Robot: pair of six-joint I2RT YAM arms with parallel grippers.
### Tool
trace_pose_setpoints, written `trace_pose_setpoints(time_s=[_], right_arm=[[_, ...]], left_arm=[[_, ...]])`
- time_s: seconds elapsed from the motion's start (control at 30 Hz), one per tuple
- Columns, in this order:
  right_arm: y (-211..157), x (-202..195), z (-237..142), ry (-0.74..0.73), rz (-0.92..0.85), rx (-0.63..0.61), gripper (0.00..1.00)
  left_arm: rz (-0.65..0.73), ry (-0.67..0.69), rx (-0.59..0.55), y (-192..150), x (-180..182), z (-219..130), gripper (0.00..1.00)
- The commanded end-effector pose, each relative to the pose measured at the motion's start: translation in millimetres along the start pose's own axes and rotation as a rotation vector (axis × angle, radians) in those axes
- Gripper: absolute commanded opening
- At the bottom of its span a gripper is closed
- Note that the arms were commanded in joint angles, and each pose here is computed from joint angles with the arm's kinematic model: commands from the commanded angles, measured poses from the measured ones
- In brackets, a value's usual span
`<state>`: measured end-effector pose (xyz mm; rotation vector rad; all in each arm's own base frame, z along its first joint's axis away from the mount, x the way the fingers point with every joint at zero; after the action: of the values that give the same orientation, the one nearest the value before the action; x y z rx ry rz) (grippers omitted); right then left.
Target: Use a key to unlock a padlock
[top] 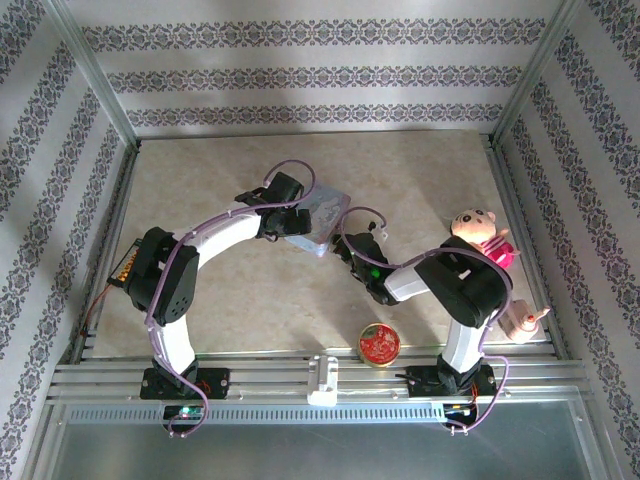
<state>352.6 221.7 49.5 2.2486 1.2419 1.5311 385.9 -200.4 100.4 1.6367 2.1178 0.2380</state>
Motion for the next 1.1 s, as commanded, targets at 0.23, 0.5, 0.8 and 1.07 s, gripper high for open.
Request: trace_pose_setpoints(time_s=[0.23,0.5,0.8,1.07], right_arm=[[29.0,13.4,7.4,0.085,0.127,-0.119,0.00],[31.4,17.2,18.2,0.108,0.159,-0.108,0.00],[49.5,9.1,5.2,0.086,0.138,-0.142,0.00],[60.8,-9.3,-28.2,0.008,0.077,-0.137,0.00]], left_arm=[[0.018,0.100,0.185,-51.4,31.0,17.5,0.92],[0.020,0.092,0.190,-52.5,29.4,17.9,0.92],[0.023,0.105,0.180,-52.0,32.2,16.1,0.91],[0.018,0.110,0.127,-36.1,29.3,13.0,0.86]])
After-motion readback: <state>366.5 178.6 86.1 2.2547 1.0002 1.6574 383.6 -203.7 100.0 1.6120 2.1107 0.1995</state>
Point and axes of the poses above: each hand's point on the last joint's axis, 136 mm out from that joint toward the fingers, its own z axis out along the fingers, its own x axis along the line the jaws close on, y = z × x, the point moved 2 cm from there along -z, back along the fingers, and after that the axes turned 8 degrees about -z, right-handed, at the moved point
